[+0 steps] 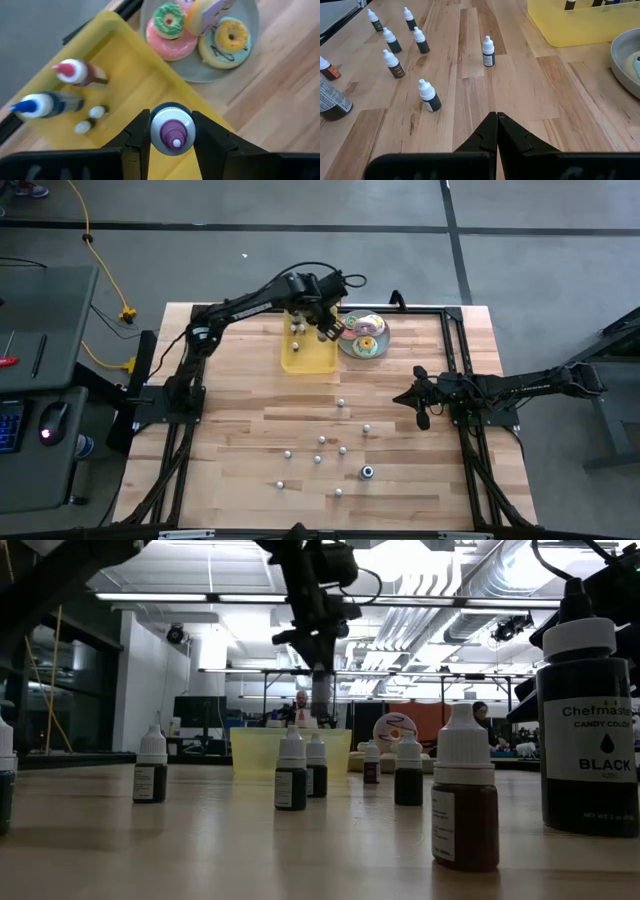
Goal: Pick & Place food coloring
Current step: Put the big purple food coloring bottle into the bin
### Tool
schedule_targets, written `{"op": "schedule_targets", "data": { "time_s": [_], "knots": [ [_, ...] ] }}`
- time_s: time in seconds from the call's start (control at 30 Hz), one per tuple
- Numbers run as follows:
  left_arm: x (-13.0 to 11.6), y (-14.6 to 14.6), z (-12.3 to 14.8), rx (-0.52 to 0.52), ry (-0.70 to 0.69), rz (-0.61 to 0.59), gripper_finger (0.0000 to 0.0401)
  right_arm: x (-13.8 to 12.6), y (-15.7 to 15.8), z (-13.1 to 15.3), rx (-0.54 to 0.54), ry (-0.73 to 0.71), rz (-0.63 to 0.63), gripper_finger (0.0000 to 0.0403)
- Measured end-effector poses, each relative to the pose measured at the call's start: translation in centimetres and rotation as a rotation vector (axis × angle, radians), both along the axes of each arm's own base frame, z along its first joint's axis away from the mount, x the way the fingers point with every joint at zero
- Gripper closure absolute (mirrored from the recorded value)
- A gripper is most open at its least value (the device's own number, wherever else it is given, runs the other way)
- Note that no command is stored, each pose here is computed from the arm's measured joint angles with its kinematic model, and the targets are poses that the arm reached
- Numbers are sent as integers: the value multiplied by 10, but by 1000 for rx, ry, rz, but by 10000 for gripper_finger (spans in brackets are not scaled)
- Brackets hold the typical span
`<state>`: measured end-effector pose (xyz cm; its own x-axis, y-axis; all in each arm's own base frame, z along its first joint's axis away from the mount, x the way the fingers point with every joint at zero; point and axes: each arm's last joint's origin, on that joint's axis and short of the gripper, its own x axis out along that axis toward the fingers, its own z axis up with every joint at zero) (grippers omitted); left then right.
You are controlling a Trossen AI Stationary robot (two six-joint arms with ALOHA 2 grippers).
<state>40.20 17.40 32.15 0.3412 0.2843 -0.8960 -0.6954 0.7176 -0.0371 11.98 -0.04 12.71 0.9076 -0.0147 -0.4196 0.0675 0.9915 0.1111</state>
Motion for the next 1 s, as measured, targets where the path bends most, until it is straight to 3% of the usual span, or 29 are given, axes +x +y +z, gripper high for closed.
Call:
{"op": "schedule_targets", "data": {
  "time_s": [0.67, 1.0],
  "knots": [
    [20, 41, -36, 122, -73, 316, 299, 0, 0, 0, 0, 0, 0, 402],
    [20, 64, -62, 131, -20, 318, 299, 0, 0, 0, 0, 0, 0, 402]
  ]
}}
